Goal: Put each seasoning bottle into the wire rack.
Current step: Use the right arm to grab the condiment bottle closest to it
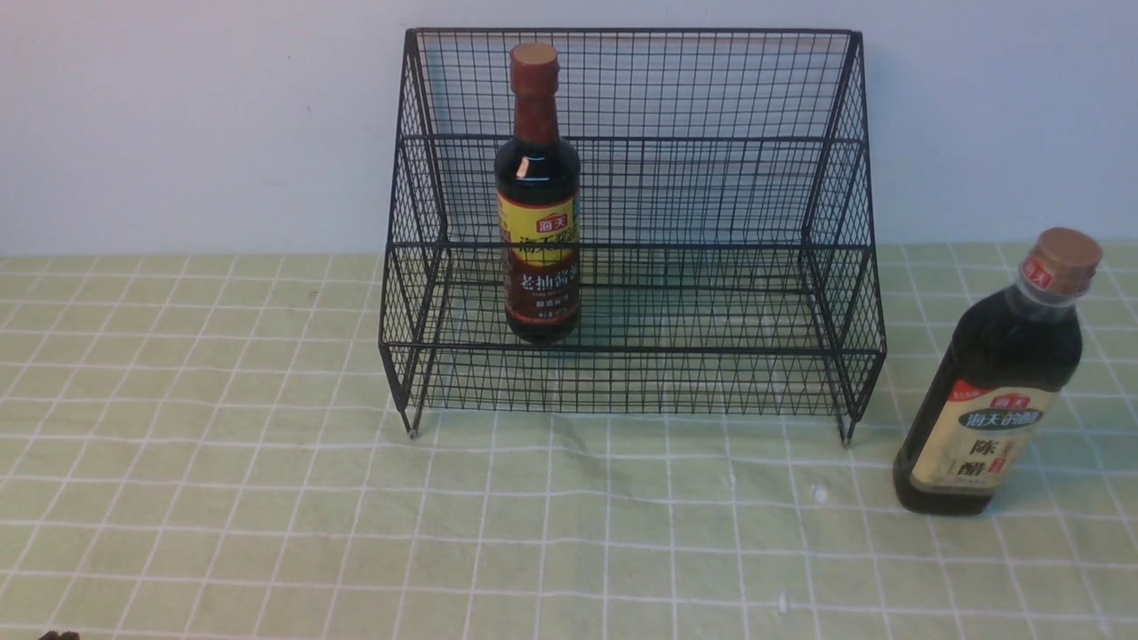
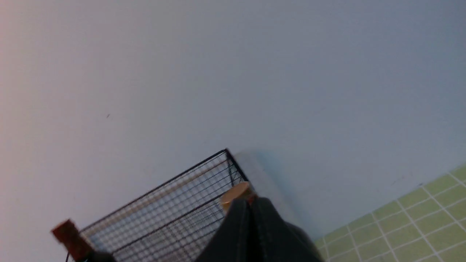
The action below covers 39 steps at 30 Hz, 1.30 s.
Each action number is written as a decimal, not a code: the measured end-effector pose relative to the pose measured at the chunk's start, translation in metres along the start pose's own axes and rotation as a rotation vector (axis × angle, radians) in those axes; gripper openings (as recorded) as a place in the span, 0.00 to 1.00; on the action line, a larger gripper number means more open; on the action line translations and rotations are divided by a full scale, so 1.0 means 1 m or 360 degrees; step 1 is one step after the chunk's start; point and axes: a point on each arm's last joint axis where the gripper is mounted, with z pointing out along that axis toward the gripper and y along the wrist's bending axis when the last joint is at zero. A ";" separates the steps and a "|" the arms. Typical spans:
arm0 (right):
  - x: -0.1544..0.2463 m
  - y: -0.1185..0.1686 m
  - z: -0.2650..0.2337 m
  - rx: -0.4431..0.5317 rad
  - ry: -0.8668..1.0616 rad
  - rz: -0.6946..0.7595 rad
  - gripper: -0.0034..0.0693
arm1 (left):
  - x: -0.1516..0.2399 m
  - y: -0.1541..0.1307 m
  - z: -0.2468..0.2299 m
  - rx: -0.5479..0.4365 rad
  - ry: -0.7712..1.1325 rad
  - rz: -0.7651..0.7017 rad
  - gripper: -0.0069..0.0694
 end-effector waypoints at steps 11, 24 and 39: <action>-0.081 0.069 0.087 0.0009 0.1007 -0.0528 0.06 | 0.000 0.000 0.000 0.0000 0.0000 0.0000 0.09; -0.082 0.068 0.209 0.0038 0.1557 -0.0611 0.67 | 0.000 0.000 0.000 0.0000 -0.0001 0.0000 0.09; -0.019 0.021 0.264 0.0195 0.1897 -0.0598 0.84 | 0.000 0.000 0.000 0.0000 -0.0001 0.0000 0.09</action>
